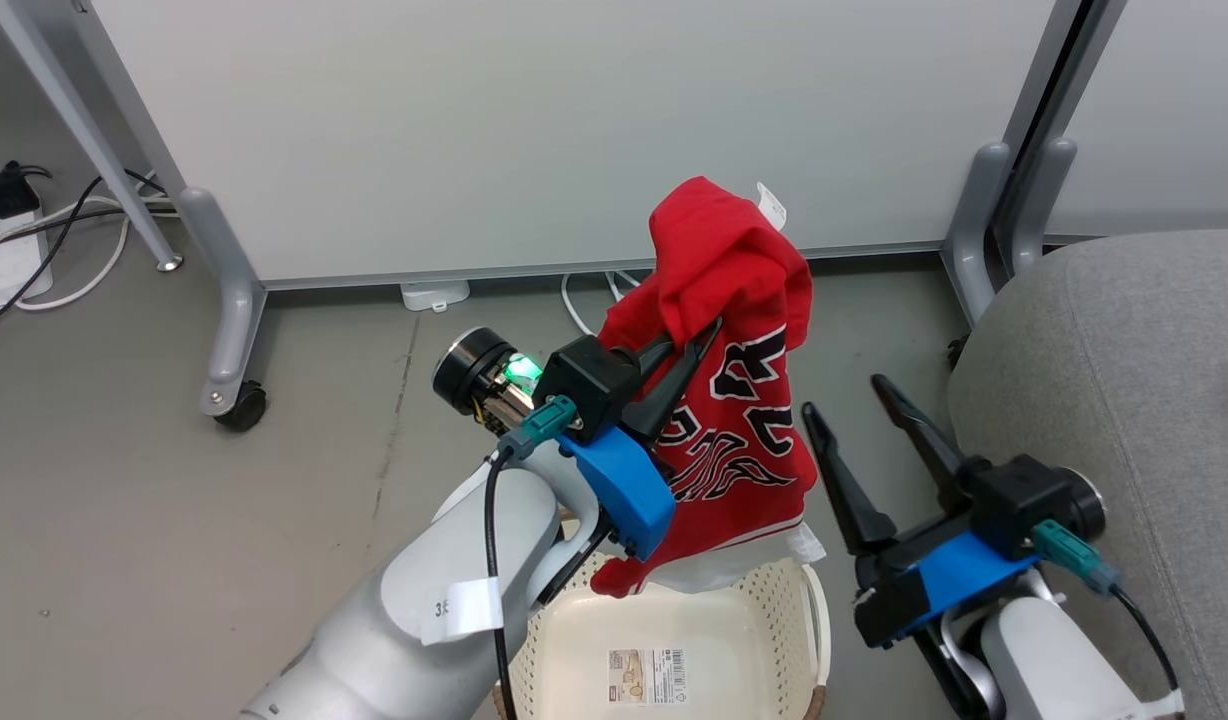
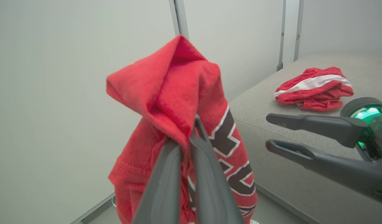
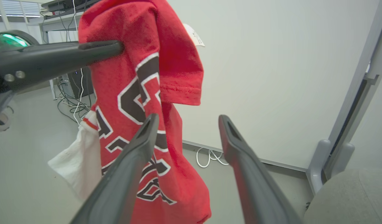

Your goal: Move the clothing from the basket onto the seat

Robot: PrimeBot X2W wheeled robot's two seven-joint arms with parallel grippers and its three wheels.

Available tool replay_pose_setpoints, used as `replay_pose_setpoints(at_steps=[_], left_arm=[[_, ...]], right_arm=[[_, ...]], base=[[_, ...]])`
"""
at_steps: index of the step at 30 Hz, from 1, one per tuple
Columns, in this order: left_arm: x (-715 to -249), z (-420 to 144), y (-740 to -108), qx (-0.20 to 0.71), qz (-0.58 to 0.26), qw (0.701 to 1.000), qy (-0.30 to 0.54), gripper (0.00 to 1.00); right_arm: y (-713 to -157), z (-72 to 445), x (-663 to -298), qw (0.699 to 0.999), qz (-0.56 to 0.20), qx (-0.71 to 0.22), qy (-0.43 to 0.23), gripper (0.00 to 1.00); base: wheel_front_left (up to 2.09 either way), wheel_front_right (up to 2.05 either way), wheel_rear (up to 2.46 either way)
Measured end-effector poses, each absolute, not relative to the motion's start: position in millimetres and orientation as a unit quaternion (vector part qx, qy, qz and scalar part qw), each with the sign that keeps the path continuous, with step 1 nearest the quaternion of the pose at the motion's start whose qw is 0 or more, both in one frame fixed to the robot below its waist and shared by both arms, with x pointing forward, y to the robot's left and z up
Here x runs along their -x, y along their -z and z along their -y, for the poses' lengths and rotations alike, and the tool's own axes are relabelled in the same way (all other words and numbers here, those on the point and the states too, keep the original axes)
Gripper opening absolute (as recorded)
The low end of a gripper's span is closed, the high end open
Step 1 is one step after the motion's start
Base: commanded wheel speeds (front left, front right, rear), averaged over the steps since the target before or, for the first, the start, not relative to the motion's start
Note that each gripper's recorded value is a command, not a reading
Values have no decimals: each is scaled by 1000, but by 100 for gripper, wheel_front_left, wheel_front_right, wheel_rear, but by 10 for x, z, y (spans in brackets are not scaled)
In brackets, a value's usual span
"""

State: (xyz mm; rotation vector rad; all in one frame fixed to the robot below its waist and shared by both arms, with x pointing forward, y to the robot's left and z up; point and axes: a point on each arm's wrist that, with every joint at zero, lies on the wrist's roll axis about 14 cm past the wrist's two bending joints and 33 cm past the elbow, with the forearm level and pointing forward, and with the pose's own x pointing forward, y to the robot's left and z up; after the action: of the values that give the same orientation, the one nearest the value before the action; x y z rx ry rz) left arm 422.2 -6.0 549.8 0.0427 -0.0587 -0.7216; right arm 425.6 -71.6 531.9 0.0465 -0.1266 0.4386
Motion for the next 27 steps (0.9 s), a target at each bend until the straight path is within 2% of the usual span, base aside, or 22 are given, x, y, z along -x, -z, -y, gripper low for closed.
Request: replay_pose_setpoints(at_steps=[7, 22, 23, 24, 25, 27], left_arm=[[-4224, 73, -5530, -19, 35, 934, 354, 0], [-4245, 63, -5573, -15, 44, 934, 355, 0], [-4246, 64, -5580, -15, 45, 934, 355, 0], [-4247, 65, -5586, -15, 46, 934, 355, 0], [-4246, 66, -5587, -15, 47, 933, 356, 0], [-4246, 65, -5588, -15, 47, 933, 355, 0]], right_arm=[[-5382, 354, -4305, 961, 67, -19, -269, 100], [-5289, -98, -4491, 946, 43, -9, -323, 100], [-5271, -115, -4492, 945, 40, -9, -325, 53], [-5263, -126, -4498, 945, 38, -10, -325, 9], [-5270, -135, -4505, 944, 39, -10, -326, 0], [-5273, -147, -4512, 944, 38, -12, -327, 0]], base=[[0, 0, 0], [0, 0, 0], [0, 0, 0], [0, 0, 0], [0, 0, 0], [0, 0, 0]])
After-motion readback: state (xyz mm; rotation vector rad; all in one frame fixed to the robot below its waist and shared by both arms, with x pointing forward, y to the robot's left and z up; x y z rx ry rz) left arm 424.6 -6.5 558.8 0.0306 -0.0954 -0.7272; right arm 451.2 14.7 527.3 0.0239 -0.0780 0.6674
